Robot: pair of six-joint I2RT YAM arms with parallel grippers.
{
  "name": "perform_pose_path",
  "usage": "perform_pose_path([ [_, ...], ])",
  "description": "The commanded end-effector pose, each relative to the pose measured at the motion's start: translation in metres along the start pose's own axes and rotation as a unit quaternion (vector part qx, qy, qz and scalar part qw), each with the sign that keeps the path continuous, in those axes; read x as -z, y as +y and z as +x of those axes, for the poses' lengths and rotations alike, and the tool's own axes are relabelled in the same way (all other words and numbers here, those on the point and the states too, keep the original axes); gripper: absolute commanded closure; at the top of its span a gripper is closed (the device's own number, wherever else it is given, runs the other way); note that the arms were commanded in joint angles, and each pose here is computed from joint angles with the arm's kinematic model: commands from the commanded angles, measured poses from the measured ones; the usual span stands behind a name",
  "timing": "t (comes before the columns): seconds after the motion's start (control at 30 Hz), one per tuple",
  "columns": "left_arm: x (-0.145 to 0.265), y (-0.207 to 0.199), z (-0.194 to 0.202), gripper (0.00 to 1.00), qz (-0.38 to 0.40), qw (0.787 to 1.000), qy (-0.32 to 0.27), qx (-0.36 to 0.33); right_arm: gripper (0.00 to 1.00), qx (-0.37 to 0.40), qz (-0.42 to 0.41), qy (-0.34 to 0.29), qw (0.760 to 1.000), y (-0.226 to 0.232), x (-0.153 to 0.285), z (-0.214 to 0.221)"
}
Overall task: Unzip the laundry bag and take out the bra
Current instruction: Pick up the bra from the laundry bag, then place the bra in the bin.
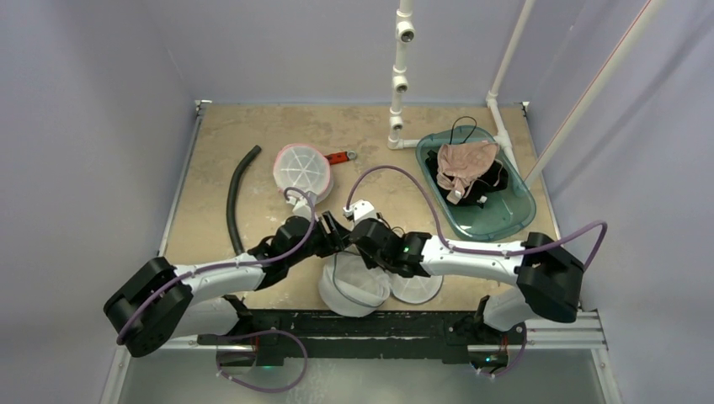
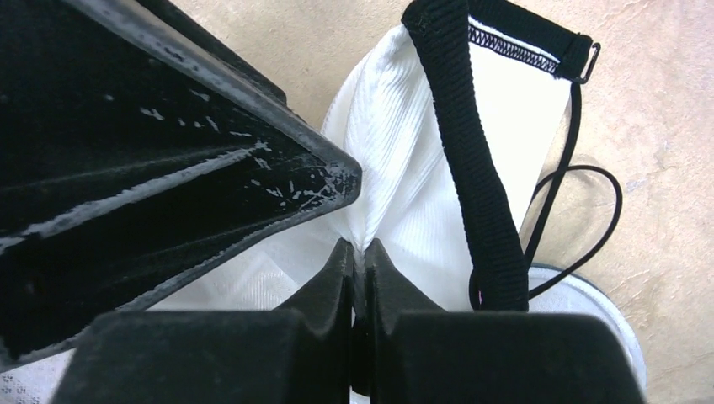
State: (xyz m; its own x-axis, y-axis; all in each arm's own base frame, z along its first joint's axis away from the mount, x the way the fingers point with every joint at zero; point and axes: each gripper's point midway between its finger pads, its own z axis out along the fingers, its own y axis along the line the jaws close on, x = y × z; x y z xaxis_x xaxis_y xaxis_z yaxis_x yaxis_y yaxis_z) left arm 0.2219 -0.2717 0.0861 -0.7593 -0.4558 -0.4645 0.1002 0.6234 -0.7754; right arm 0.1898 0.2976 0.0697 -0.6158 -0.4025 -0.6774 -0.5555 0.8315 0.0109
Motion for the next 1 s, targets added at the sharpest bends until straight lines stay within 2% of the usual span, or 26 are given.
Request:
perform_pose_path([
  [0.0, 0.004, -0.025, -0.023, 0.45, 0.022, 0.999, -0.032, -0.019, 1.00, -0.003, 0.018, -0.022, 1.000, -0.010, 0.013, -0.010],
  [0.4, 0.044, -0.091, -0.081, 0.44, 0.049, 0.992, -0.097, -0.066, 1.00, -0.026, 0.000, -0.088, 0.996, -0.023, 0.096, -0.063],
  [0.6, 0.072, -0.124, -0.108, 0.42, 0.068, 0.986, -0.131, -0.080, 1.00, -0.038, 0.044, -0.133, 0.989, -0.048, 0.144, -0.102],
  [0.8, 0.102, -0.132, -0.129, 0.42, 0.060, 0.979, -0.172, -0.088, 1.00, -0.052, 0.183, -0.173, 0.966, -0.099, 0.185, -0.135],
  [0.97, 0.115, -0.121, -0.136, 0.42, 0.037, 0.976, -0.195, -0.087, 1.00, -0.059, 0.342, -0.168, 0.923, -0.153, 0.205, -0.149],
])
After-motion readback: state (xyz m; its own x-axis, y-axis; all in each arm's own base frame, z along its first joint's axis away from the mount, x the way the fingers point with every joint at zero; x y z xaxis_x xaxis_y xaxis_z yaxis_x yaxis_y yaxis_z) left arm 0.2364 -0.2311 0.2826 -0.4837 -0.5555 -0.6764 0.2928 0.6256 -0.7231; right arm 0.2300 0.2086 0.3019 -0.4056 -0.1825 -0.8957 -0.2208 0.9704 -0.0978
